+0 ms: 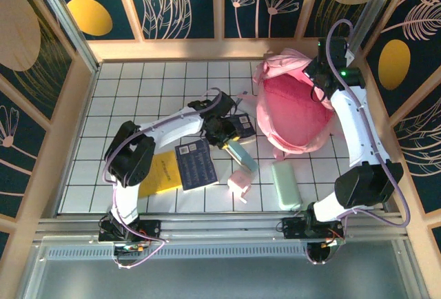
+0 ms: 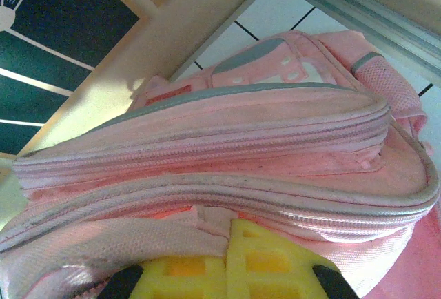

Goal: Pack the student bag

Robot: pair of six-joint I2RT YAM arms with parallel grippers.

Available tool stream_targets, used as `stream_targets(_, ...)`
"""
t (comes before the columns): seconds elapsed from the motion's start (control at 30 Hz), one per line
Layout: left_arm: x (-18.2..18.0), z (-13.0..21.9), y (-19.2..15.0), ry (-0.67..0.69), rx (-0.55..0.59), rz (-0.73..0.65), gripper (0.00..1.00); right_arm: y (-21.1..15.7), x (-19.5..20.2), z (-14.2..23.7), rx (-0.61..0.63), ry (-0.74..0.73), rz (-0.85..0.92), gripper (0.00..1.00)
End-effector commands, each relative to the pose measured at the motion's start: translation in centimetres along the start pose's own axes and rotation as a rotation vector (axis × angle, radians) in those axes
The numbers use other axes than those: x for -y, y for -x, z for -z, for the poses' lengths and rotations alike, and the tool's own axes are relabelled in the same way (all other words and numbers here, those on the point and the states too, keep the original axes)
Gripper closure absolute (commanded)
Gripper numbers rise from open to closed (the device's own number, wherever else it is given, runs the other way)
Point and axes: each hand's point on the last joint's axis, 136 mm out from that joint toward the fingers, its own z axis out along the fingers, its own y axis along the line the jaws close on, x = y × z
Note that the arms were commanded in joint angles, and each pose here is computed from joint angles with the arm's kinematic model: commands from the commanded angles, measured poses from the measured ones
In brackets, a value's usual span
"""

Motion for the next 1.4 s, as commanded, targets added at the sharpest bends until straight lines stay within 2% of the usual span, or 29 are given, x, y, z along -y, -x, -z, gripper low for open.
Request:
stream_targets(0.0,-0.8,1.6,-0.3,0.048,-0.017,-0.018,0.82,3.5,-1.2,3.1,0.132,0.065,-0.071,1.0)
stream_targets(0.27,-3.0,1.0,1.5,0.068,0.014,-0.003,0.8,3.8,-1.3,3.4,0.149,0.07,-0.055,1.0)
stream_targets(0.3,-3.0,0.9,1.5,0.066,0.011,0.0,0.78,3.8,-1.3,3.3,0.147,0.07,-0.053,1.0)
stream_targets(0.37,-2.9,0.6,1.2,0.053,-0.005,0.015,0.61,3.8,-1.4,3.3,0.146,0.073,-0.052,1.0)
stream_targets(0.47,-2.7,0.7,1.0,0.046,-0.008,0.026,0.46,3.8,-1.4,3.2,0.144,0.076,-0.053,1.0)
stream_targets(0.63,-3.2,0.5,-0.2,0.065,-0.025,0.044,0.34,3.7,-1.4,3.2,0.144,0.076,-0.06,1.0)
stream_targets(0.7,-3.1,0.2,-0.8,0.068,-0.036,0.048,0.33,3.6,-1.3,3.2,0.144,0.075,-0.062,1.0)
stream_targets(0.93,-1.8,-0.8,-2.4,0.067,-0.058,0.037,0.35,3.4,-1.1,3.2,0.141,0.075,-0.066,1.0)
stream_targets(1.2,-0.9,-1.9,-2.3,0.041,-0.051,0.045,0.64,3.5,-1.0,3.6,0.149,0.081,-0.066,1.0)
stream_targets(1.37,-0.6,-2.0,-2.8,0.028,-0.058,0.031,0.69,3.6,-0.9,3.7,0.149,0.084,-0.069,1.0)
